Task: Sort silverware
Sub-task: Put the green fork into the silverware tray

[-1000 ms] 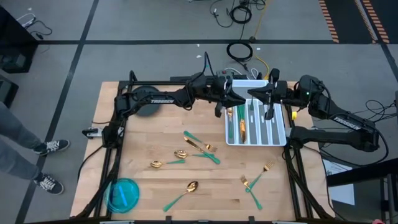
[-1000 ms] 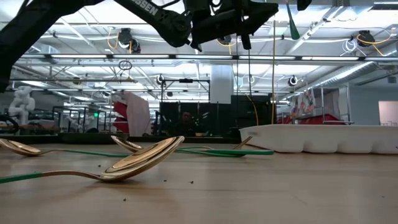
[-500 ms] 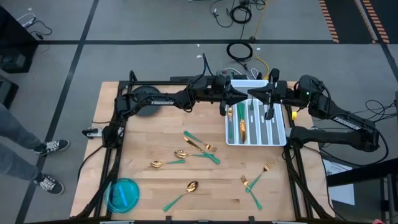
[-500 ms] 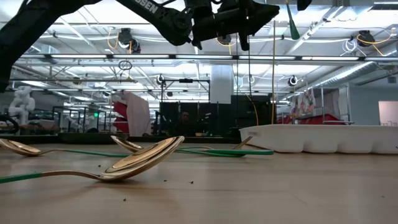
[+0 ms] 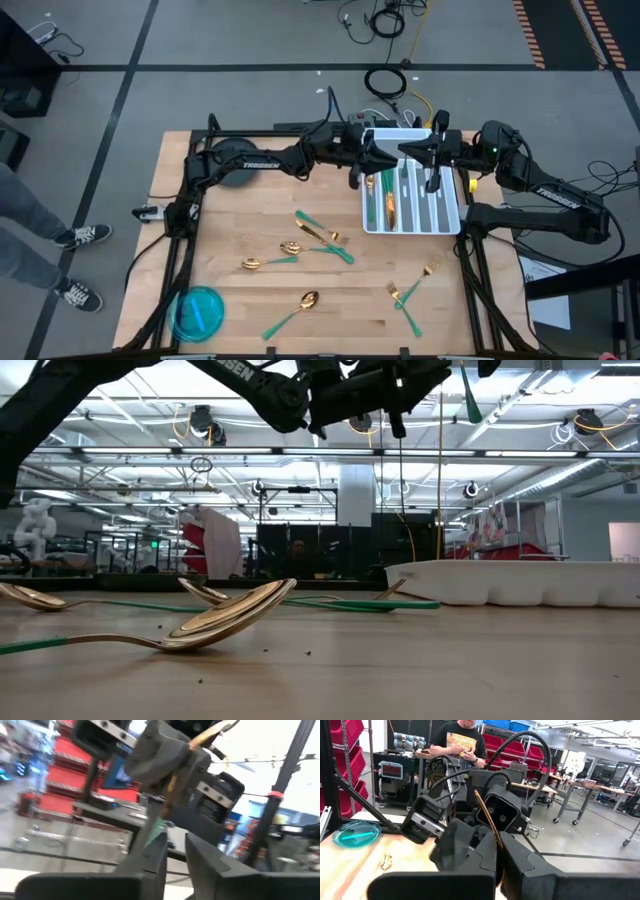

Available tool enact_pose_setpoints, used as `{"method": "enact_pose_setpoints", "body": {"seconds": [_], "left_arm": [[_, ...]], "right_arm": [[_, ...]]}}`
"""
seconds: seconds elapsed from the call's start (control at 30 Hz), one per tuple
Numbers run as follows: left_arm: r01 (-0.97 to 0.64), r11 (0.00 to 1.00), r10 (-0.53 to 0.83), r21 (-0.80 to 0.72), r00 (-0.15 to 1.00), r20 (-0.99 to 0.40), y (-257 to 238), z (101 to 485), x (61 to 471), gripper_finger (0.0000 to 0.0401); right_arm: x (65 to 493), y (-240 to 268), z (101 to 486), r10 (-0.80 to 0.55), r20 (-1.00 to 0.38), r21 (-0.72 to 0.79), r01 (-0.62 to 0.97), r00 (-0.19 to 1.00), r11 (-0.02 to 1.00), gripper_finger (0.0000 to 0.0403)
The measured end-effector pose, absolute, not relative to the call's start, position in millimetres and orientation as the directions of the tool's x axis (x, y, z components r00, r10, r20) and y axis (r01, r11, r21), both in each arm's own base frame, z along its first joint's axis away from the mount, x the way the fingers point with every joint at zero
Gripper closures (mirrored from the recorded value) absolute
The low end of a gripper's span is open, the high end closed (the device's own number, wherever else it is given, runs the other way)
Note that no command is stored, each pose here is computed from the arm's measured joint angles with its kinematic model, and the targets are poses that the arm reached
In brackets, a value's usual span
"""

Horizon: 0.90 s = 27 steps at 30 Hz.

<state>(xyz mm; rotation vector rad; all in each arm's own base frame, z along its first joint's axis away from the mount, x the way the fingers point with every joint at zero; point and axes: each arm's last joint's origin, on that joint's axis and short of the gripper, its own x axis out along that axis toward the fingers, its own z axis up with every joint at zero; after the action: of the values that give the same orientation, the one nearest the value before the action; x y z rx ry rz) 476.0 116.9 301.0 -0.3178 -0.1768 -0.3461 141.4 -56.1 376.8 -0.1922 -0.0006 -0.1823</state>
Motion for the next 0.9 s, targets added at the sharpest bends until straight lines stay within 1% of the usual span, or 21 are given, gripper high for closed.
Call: {"method": "enact_pose_setpoints", "body": {"seconds": [0.1, 0.2, 0.27, 0.33, 0.53, 0.67, 0.9], "left_arm": [[0.354, 0.883, -0.298, -0.309, 0.93, 0.214, 118, 300, 476, 0.0273], [0.28, 0.901, -0.216, -0.332, 0.952, 0.218, 120, 300, 477, 0.0223], [0.244, 0.907, -0.177, -0.343, 0.96, 0.215, 121, 299, 477, 0.0198], [0.202, 0.912, -0.134, -0.356, 0.969, 0.207, 122, 298, 478, 0.0183], [0.164, 0.927, -0.099, -0.338, 0.974, 0.204, 122, 297, 478, 0.0175], [0.171, 0.926, -0.105, -0.336, 0.973, 0.207, 118, 298, 479, 0.0175], [0.182, 0.926, -0.112, -0.331, 0.969, 0.219, 115, 299, 480, 0.0175]], "right_arm": [[141, -56, 377, -0.18, 0.018, -0.196, 0.18, 0.983, 0.964, 0.0403], [141, -56, 377, -0.18, 0.018, -0.198, 0.18, 0.983, 0.964, 0.0403], [141, -56, 377, -0.18, 0.019, -0.199, 0.18, 0.984, 0.963, 0.0403], [143, -57, 376, -0.18, 0.015, -0.191, 0.18, 0.984, 0.965, 0.0403], [151, -60, 375, -0.169, 0.014, -0.184, 0.168, 0.986, 0.969, 0.0403], [160, -63, 374, -0.132, 0.025, -0.181, 0.134, 0.991, 0.974, 0.0403], [163, -64, 374, -0.127, 0.034, -0.192, 0.131, 0.991, 0.973, 0.0403]]}}
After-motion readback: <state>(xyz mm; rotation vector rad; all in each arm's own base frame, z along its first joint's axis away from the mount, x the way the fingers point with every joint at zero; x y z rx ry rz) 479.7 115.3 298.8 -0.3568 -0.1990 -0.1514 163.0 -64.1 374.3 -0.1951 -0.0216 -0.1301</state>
